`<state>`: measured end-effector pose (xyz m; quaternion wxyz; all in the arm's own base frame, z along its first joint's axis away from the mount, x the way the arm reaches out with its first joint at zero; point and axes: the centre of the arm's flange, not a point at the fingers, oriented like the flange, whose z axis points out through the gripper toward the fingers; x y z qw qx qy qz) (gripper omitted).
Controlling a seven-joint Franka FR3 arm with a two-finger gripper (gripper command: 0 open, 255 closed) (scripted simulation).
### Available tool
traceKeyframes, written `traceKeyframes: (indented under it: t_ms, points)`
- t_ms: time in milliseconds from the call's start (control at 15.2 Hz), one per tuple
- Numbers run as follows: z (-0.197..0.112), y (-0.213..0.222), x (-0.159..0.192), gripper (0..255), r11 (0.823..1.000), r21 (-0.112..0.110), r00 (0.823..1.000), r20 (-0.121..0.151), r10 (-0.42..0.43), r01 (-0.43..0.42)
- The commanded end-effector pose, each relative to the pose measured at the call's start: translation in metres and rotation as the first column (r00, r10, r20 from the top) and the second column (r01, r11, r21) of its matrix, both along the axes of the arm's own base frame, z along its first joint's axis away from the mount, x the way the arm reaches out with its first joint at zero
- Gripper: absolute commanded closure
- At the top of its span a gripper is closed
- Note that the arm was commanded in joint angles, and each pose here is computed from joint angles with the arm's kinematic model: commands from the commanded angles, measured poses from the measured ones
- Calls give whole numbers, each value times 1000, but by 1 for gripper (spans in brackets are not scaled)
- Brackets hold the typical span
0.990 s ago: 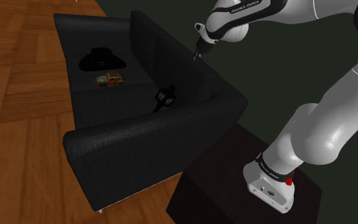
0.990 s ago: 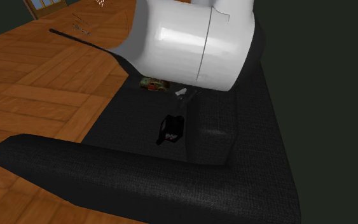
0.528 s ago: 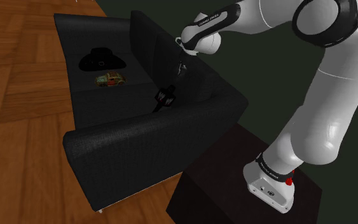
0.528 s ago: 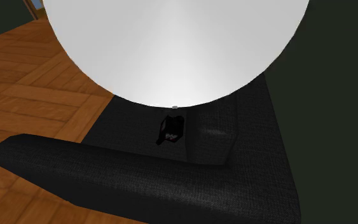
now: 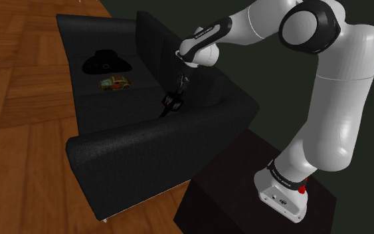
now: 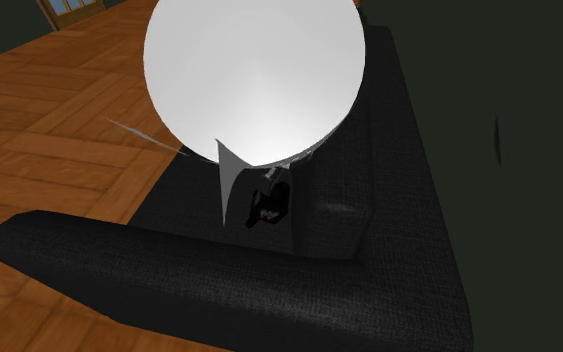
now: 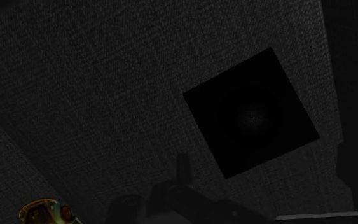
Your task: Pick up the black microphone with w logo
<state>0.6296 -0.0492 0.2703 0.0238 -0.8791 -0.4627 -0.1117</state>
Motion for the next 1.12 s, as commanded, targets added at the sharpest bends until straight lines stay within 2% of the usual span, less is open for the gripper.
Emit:
traceKeyframes:
  t_ms: [0, 198, 264, 858, 1056]
  points:
    - [-15, -4, -2, 0, 1000, -1, 1000, -8, -7, 7]
    - [-24, -4, -2, 0, 1000, -1, 1000, -8, -7, 7]
    - [-22, -5, -2, 255, 1000, -1, 1000, -8, -7, 7]
    - [-24, -4, -2, 255, 1000, -1, 1000, -8, -7, 7]
    - [-8, -4, -2, 255, 1000, -1, 1000, -8, -7, 7]
